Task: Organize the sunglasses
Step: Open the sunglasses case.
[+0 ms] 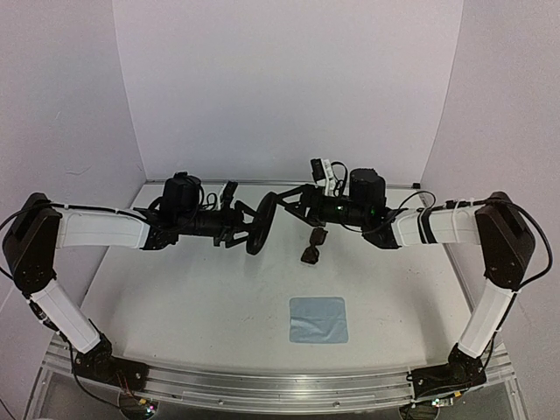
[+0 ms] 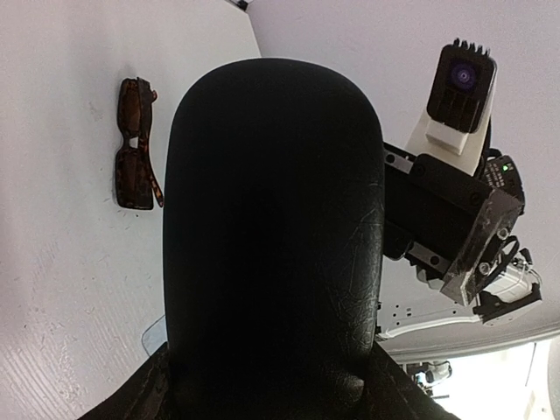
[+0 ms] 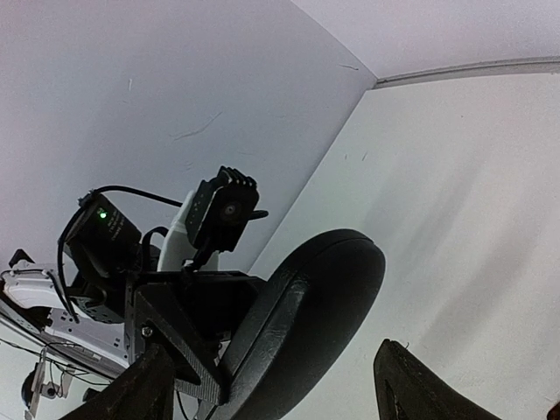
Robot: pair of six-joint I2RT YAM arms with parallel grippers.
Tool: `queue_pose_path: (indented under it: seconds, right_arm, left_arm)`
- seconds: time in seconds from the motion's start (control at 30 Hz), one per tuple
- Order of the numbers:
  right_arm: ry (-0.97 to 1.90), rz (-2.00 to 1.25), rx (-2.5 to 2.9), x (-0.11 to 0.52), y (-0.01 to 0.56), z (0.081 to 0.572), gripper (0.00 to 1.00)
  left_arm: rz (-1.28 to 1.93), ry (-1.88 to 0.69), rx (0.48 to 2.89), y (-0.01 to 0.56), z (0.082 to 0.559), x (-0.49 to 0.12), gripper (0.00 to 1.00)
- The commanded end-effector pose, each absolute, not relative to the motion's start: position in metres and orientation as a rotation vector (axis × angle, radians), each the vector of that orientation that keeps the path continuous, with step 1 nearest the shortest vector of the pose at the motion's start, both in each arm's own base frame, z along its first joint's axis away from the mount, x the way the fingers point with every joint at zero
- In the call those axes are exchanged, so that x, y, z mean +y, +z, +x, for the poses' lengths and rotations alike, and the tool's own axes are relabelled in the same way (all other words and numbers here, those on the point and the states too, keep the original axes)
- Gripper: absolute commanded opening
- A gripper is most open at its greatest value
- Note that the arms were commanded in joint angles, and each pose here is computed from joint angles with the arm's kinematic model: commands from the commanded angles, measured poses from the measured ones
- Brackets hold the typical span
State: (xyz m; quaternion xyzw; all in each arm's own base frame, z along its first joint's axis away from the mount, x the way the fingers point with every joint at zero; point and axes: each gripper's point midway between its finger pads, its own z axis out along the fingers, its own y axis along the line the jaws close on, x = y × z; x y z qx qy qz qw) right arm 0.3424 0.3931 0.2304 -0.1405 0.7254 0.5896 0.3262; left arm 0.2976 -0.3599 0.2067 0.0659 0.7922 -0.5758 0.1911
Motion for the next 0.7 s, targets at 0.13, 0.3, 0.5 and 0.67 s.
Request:
queue_pose_path:
  seconds: [0.13, 0.3, 0.5, 0.67]
  right_arm:
    - [1.43, -0.363, 1.963, 0.406, 0.231, 0.35, 0.79]
    - [1.436, -0.371, 1.98, 0.411, 0.224, 0.347, 0.77]
    - [1.463, -0.378, 1.984, 0.413, 0.213, 0.344, 0.76]
    - [1.512, -0.394, 1.966, 0.417, 0.21, 0.34, 0.75]
  left_arm:
    - [0.266, -1.541, 2.107, 0.247, 0.304, -0.365, 0.37]
    - [0.266, -1.541, 2.102, 0.249, 0.303, -0.365, 0.37]
    - [0.286, -1.613, 2.056, 0.262, 0.298, -0.368, 0.37]
    - [0.303, -1.679, 2.022, 0.271, 0.293, -0.371, 0.37]
